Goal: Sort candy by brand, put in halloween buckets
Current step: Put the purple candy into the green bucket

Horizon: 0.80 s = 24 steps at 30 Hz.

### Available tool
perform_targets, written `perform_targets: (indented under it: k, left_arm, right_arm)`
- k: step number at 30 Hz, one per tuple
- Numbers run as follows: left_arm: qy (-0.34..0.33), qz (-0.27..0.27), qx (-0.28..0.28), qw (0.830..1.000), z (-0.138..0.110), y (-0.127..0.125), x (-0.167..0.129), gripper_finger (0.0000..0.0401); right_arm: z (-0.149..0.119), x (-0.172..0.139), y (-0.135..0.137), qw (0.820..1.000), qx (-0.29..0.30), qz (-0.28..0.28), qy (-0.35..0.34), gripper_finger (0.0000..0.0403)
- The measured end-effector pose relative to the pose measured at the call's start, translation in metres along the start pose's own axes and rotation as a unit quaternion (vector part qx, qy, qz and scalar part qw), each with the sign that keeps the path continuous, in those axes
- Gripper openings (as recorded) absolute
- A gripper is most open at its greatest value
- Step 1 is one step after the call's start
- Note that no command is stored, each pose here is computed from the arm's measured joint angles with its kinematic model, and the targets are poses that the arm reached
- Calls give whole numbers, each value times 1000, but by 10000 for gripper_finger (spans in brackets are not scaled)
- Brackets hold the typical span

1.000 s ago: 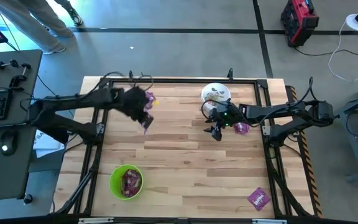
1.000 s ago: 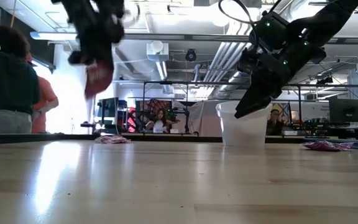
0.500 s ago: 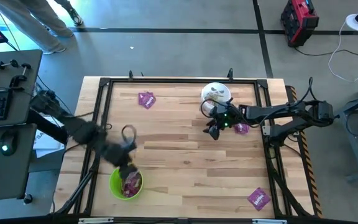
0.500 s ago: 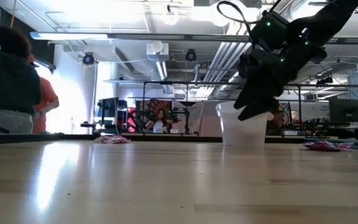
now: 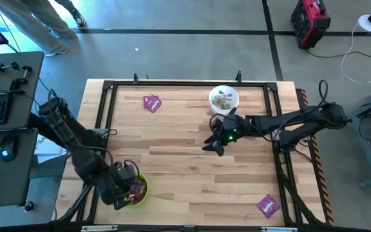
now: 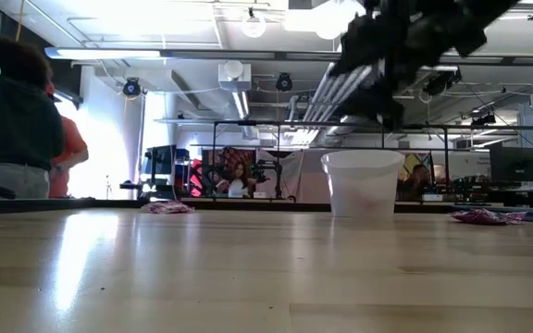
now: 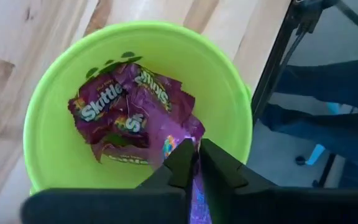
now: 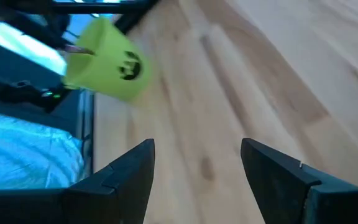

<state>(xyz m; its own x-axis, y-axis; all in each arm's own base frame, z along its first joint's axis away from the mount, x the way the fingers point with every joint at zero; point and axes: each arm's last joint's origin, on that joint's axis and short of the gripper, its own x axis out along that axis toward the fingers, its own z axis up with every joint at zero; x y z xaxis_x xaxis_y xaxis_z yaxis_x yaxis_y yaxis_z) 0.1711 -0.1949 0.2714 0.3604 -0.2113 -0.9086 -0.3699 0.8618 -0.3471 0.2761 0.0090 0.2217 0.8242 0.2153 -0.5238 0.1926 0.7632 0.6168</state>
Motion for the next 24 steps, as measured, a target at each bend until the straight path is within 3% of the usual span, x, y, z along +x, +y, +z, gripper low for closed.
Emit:
perform_targets:
  k: [10, 15, 20, 24]
  left_arm:
    - [-41, 15, 12, 999, 19, 9, -3, 159]
    - [-145, 31, 30, 989, 51, 23, -27, 203]
    - [-177, 90, -8, 980, 111, 67, -34, 212]
    - [-166, 146, -40, 974, 162, 123, -36, 212]
  right_arm:
    - [35, -21, 46, 996, -73, -36, 20, 233]
    - [44, -32, 59, 993, -90, -78, 23, 233]
    - [37, -32, 51, 986, -95, -131, 34, 233]
    - [27, -27, 29, 982, -82, -160, 57, 233]
